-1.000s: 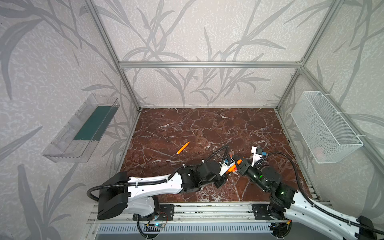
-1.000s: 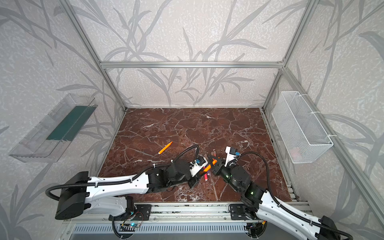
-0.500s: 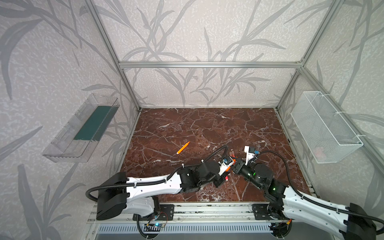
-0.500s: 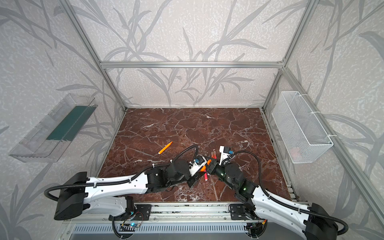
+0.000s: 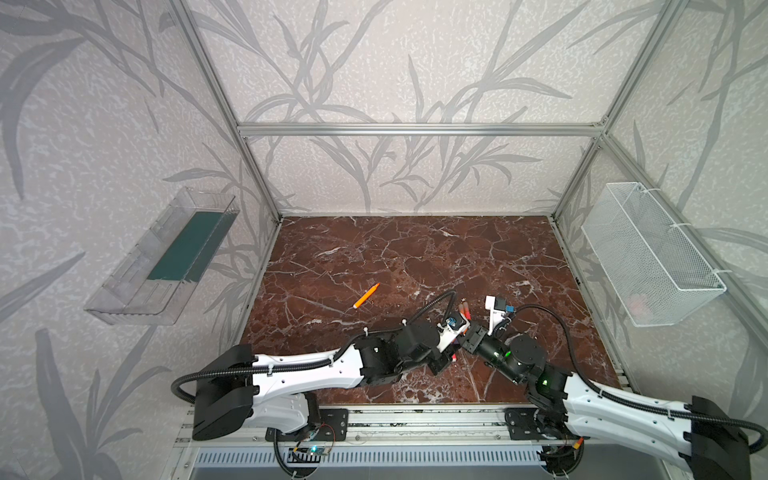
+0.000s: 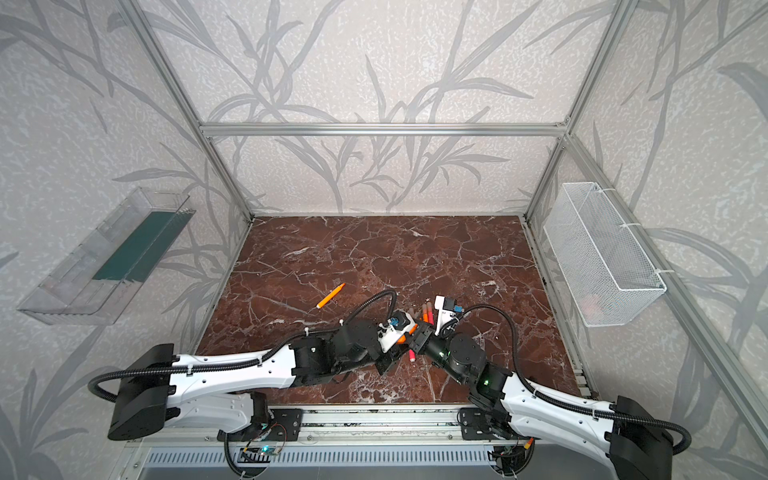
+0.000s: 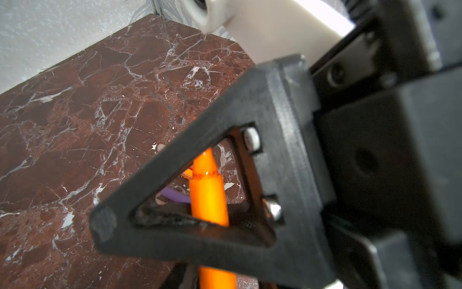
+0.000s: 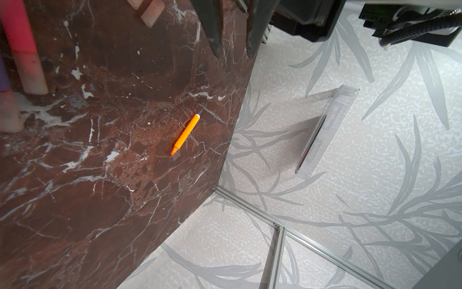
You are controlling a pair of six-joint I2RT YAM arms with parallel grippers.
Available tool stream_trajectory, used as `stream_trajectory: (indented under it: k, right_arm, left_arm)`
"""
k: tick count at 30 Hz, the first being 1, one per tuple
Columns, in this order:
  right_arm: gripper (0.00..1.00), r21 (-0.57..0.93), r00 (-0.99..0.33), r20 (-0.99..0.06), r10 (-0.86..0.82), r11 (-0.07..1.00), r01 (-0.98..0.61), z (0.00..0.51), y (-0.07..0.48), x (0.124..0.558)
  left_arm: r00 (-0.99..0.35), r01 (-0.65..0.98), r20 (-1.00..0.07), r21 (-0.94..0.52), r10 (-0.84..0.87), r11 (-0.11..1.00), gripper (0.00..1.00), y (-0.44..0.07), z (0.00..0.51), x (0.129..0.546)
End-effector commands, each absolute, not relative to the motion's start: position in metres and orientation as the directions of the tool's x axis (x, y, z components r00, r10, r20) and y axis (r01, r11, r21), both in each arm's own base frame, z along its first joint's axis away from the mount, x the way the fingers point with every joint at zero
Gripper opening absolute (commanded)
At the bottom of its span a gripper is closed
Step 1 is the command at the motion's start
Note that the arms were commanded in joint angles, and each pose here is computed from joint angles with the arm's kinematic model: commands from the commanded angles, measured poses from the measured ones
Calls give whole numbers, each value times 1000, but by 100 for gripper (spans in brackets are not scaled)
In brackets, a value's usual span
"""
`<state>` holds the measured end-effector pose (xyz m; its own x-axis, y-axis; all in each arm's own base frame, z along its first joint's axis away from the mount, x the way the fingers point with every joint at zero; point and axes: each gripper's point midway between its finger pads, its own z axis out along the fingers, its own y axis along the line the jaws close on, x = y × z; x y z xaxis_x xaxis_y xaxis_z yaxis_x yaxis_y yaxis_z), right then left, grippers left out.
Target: Insert the pens into the pen caps
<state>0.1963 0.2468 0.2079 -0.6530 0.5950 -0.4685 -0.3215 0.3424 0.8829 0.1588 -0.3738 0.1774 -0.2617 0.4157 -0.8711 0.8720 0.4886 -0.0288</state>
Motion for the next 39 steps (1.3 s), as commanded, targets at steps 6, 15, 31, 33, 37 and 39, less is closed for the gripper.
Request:
stream_trajectory:
  k: [6,15,31,33,37,39]
  right_arm:
    - [0,891,-628,-455,631,318,-325,216,242,197]
    - [45,870,-628,-487,607,402,-287,205,237,199]
    - [45,393,-776,-628,59,885,-250,119,286,170]
    - [45,316,-776,-631,0,913,-258,110,290,166]
    - [45,236,-771,-636,-48,938,-253,100,289,162]
    - [45,228,-770,-635,-51,941,-250,95,288,161]
  left_arm:
    - [-242,875,-876,-10,418,484,13,-379,180,160]
    - [-312,760,-900,-43,305,649,0,-348,192,193]
    - [-445,172,-880,-265,-165,949,0,-174,191,278]
    - [-441,170,-881,-269,-171,948,0,-172,192,277]
    - [-438,166,-882,-268,-173,949,0,-170,193,276]
    - [-438,167,-882,-269,-173,949,0,-170,193,276]
